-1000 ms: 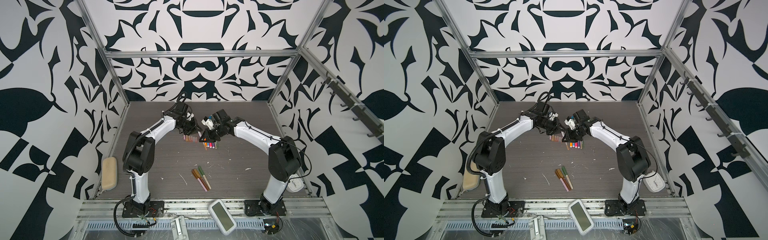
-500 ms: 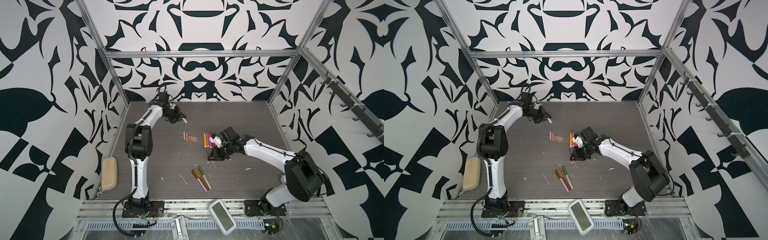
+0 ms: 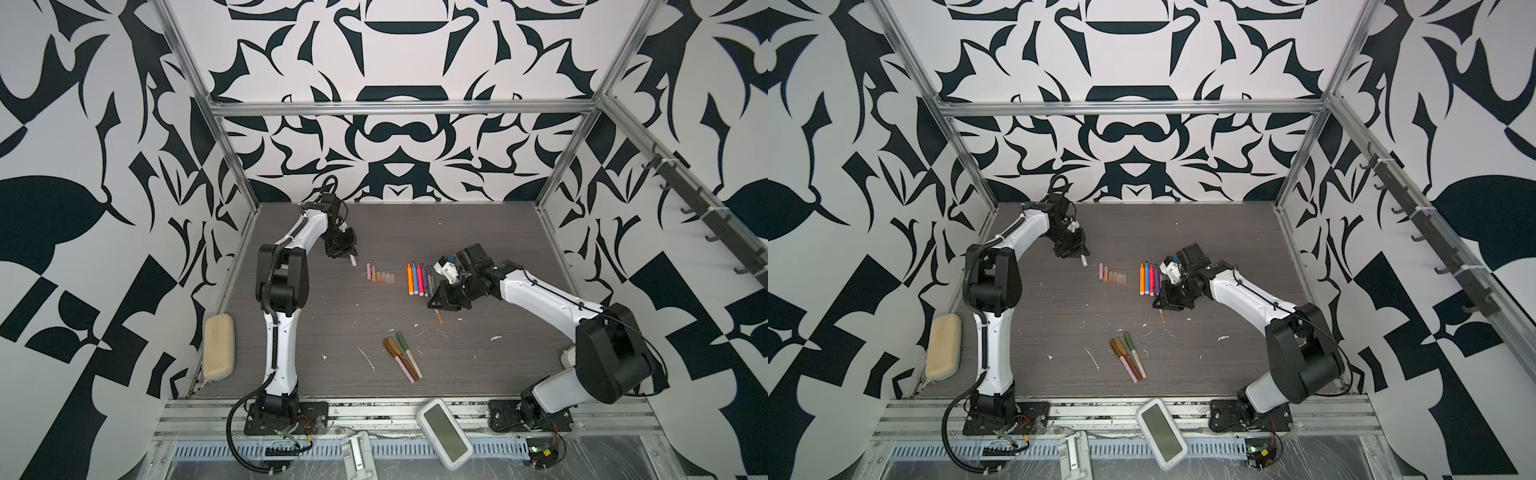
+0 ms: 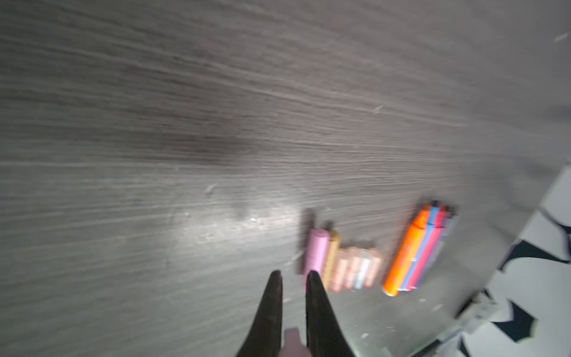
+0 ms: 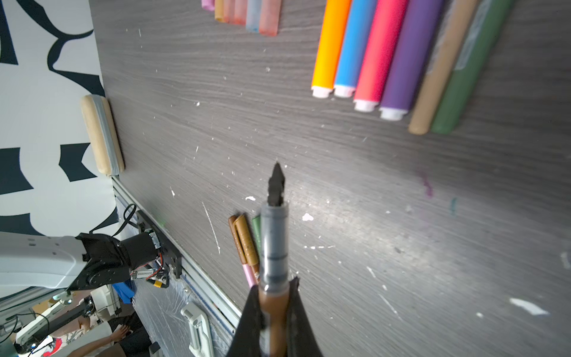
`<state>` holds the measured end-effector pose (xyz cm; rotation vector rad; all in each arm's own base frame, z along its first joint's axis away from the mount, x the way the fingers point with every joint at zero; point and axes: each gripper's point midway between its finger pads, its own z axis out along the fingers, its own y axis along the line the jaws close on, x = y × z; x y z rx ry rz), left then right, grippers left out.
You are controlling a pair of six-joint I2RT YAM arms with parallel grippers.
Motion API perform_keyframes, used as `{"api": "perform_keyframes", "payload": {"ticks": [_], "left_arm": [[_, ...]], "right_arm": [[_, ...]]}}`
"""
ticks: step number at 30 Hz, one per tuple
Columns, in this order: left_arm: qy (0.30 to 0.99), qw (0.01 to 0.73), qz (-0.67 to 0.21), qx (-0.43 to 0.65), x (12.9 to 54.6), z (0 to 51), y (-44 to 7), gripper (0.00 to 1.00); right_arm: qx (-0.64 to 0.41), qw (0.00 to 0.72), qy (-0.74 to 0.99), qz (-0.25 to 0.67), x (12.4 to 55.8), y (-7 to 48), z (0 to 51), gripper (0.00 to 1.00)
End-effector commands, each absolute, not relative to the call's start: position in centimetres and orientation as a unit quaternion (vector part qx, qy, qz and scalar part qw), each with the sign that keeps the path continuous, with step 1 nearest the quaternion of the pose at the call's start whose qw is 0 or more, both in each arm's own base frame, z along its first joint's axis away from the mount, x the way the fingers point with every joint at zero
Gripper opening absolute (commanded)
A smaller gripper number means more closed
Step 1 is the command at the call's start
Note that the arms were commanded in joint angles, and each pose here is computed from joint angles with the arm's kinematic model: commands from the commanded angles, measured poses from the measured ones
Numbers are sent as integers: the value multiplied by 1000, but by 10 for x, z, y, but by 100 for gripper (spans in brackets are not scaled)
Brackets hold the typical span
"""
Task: Open the pen caps
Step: 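Carry the pink cap to the caps while the right gripper moves the pen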
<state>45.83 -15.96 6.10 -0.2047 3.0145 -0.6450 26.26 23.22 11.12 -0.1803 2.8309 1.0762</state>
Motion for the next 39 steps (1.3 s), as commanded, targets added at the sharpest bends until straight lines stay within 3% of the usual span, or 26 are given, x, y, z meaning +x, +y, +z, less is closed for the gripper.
{"api": "perform_keyframes", "payload": {"ticks": [1, 14, 26, 39], "left_arm": [[985, -25, -164, -42, 437, 40, -151, 0], [981, -52, -185, -36, 429, 23, -180, 0], [979, -47, -197, -31, 429, 30, -191, 21], [978, -38, -205, -29, 430, 41, -192, 25]], "right_arm": [[-78, 62, 925, 366, 271, 235, 125, 0], [-80, 60, 925, 367, 274, 233, 127, 0], [-80, 60, 924, 368, 278, 235, 128, 0], [-36, 89, 927, 361, 324, 212, 126, 0]]}}
